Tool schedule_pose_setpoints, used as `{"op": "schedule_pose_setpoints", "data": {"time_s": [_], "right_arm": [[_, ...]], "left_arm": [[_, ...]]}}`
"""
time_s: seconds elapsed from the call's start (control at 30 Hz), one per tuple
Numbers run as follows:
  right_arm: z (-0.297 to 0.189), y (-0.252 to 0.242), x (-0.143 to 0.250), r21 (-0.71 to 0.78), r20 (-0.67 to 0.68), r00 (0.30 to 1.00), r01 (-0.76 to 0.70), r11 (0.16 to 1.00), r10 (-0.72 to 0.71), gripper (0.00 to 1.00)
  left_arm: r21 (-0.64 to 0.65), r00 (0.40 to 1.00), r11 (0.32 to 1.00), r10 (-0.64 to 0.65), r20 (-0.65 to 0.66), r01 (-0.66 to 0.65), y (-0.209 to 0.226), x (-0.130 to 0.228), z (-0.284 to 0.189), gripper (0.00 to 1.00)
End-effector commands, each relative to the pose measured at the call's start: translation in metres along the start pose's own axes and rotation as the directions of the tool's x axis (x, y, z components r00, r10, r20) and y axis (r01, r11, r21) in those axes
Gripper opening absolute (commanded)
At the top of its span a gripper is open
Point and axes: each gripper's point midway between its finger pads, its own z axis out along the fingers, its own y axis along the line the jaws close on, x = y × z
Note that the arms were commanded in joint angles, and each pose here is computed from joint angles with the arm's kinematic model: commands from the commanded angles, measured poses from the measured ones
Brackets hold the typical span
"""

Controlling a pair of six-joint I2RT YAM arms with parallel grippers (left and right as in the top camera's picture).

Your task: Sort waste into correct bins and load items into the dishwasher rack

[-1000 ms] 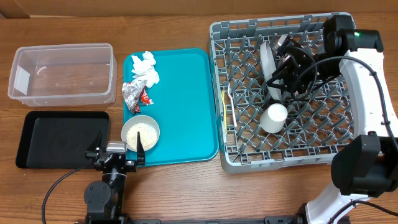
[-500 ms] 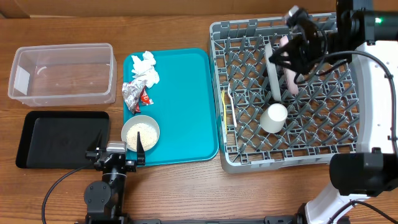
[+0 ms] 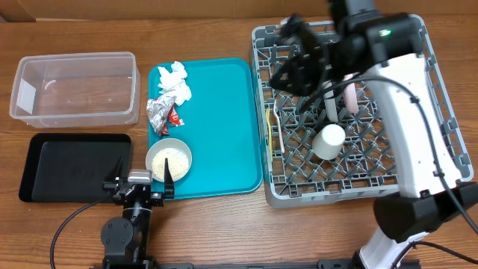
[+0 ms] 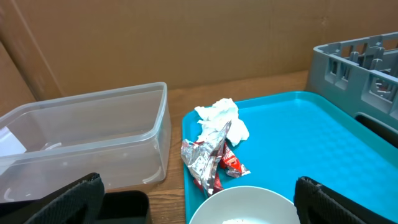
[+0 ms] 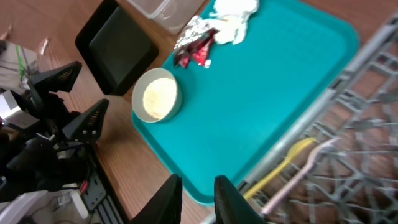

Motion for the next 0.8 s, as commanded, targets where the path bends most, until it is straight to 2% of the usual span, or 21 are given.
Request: {"op": "schedule_pose_setpoints", "data": {"time_s": [0.0,0.1,0.2,0.23,0.27,0.3,0.43,0.57,0.67,0.77], "right_arm": [[0.008,0.008,-0.004,0.085,-0.012,0.998,-0.061,0.995,0.063,0.21],[0.017,0.018,-0.004,0.108,-0.031,0.998,-0.055,0.993,0.059,0.26],[0.017,0.019,-0.004,0.146,-0.026,0.995,-0.096,0.985,0.101,0.27],[0.013,0.021,-0.007,0.148,-0.012,0.994,-0.107,0.983,0.110,0.33],[0.006,0.021,-0.009,0.151,0.004,0.994,-0.112,0.982,0.112,0.62],[-0.004,0.023,-0.012,0.156,0.026,0.993,-0.115,0.981,0.112,1.00],[-0.061,0.031,-0.025,0.201,0.153,0.984,-0.118,0.972,0.088,1.00],[-0.138,0.041,-0.027,0.318,0.337,0.939,-0.185,0.930,0.071,1.00],[-0.187,0.063,-0.016,0.367,0.445,0.895,-0.202,0.908,0.019,1.00],[-0.219,0.084,0.006,0.408,0.492,0.871,-0.207,0.889,-0.023,1.00]], "left_arm": [[-0.008,1.000,1.000,-0.018,-0.001,0.018,0.002,0.001,0.000,1.00],[-0.008,1.000,1.000,-0.018,-0.001,0.018,0.002,0.001,0.000,1.00],[-0.008,1.000,1.000,-0.018,-0.001,0.018,0.002,0.001,0.000,1.00],[-0.008,1.000,1.000,-0.018,-0.001,0.018,0.002,0.001,0.000,1.00],[-0.008,1.000,1.000,-0.018,-0.001,0.018,0.002,0.001,0.000,1.00],[-0.008,1.000,1.000,-0.018,-0.001,0.018,0.002,0.001,0.000,1.00],[-0.008,1.000,1.000,-0.018,-0.001,0.018,0.002,0.001,0.000,1.00],[-0.008,1.000,1.000,-0.018,-0.001,0.018,0.002,0.001,0.000,1.00],[-0.008,1.000,1.000,-0.018,-0.001,0.018,0.002,0.001,0.000,1.00],[-0.008,1.000,1.000,-0.018,-0.001,0.018,0.002,0.001,0.000,1.00]]}}
